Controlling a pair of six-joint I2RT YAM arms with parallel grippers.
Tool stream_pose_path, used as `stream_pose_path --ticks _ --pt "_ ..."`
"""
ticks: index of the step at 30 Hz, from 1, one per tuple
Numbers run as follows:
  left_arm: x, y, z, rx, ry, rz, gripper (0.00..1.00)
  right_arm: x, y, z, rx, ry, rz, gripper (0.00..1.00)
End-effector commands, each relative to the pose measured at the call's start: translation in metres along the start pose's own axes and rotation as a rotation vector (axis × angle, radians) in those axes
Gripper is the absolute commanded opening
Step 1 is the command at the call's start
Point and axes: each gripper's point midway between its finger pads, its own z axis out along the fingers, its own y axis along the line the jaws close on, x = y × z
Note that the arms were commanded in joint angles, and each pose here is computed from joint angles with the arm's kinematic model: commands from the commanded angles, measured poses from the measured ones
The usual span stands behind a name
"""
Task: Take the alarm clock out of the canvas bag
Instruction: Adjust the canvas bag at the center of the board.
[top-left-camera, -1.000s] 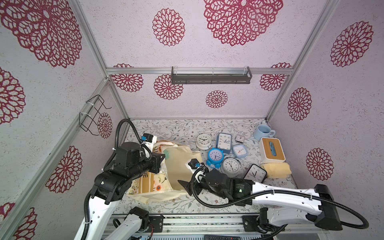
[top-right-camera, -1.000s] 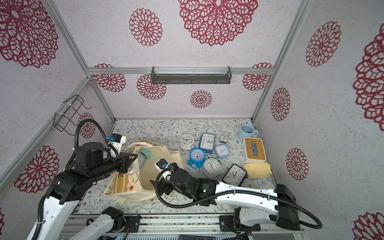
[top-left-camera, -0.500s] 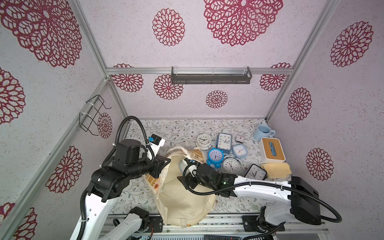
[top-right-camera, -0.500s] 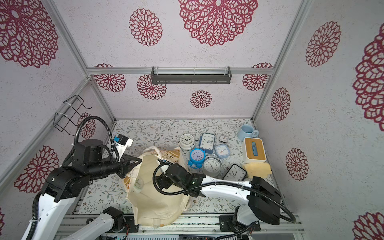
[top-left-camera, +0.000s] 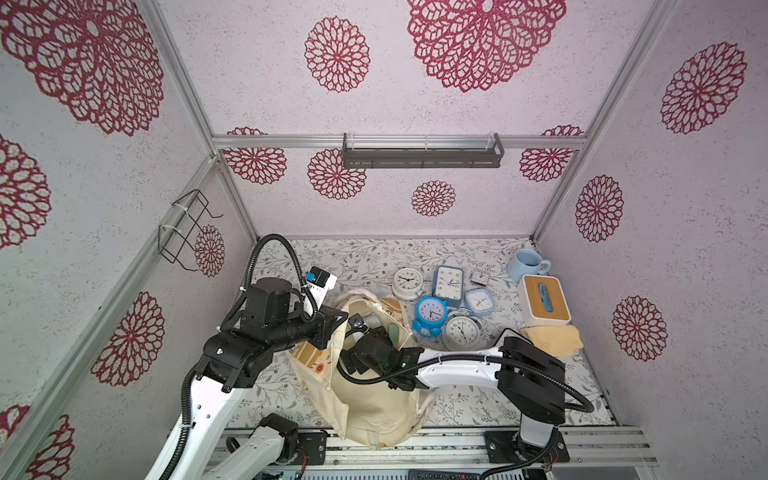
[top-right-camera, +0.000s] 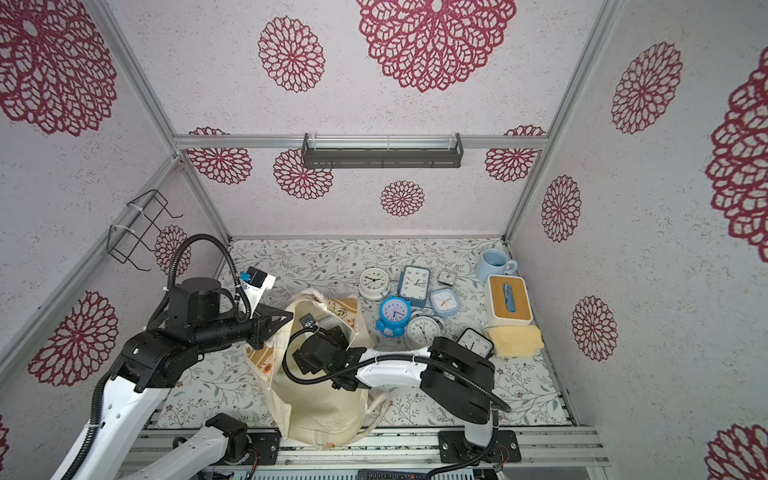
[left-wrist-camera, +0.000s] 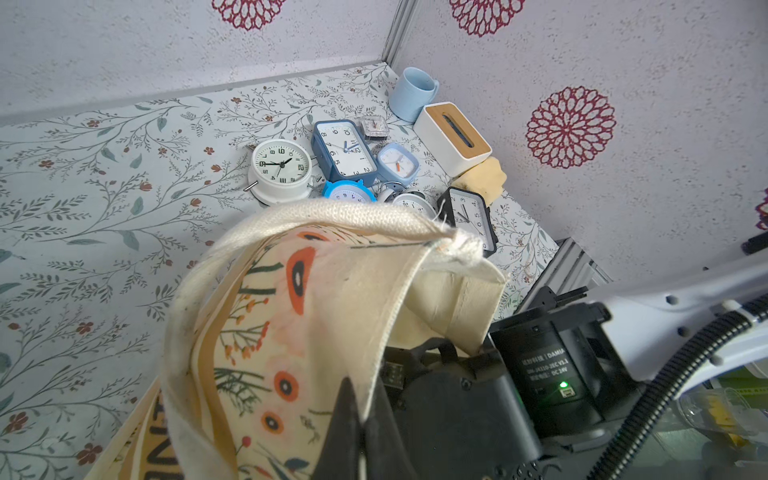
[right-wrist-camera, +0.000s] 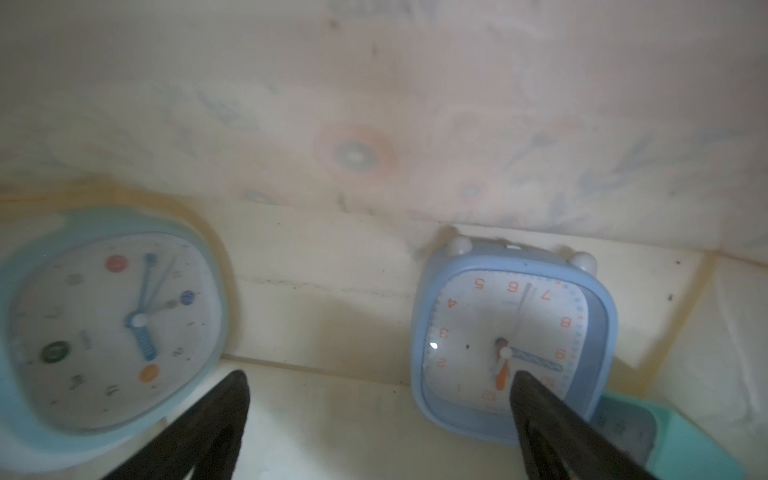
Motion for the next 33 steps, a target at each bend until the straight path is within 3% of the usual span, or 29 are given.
stream_pose_path --ticks 1,7,16,21,24,27,31,33 --pt "-0.01 -0.007 -0.01 0.011 -0.065 0.083 0.0 -0.029 -0.021 -0.004 0.158 -0.086 -0.004 0.99" --pt "-0.003 -0.007 -0.013 0.001 -0.053 0.126 0.0 -0.034 -0.041 0.004 0.308 -0.118 -0.104 0.99" --pt "0.009 -0.007 -0.009 0.02 -0.029 0.135 0.0 -0.004 -0.037 0.065 0.175 -0.008 -0.084 0.99" --pt "0.013 -0.006 -0.013 0.004 -0.039 0.146 0.0 0.012 -0.03 0.079 0.095 0.054 -0.066 0.98" --pt "0.013 -0.005 -0.017 -0.01 -0.045 0.155 0.0 0.013 -0.015 0.073 -0.022 0.042 -0.054 0.98" --pt "0.015 -0.003 -0.017 -0.023 -0.044 0.154 0.0 0.003 -0.019 0.06 -0.022 0.014 -0.028 0.97" --pt "0.013 -0.002 -0.017 -0.025 -0.054 0.148 0.0 -0.02 -0.024 0.032 -0.055 -0.103 0.019 0.86" --pt "0.01 -0.003 -0.017 -0.018 -0.061 0.15 0.0 -0.029 -0.027 0.018 -0.066 -0.153 0.047 0.75"
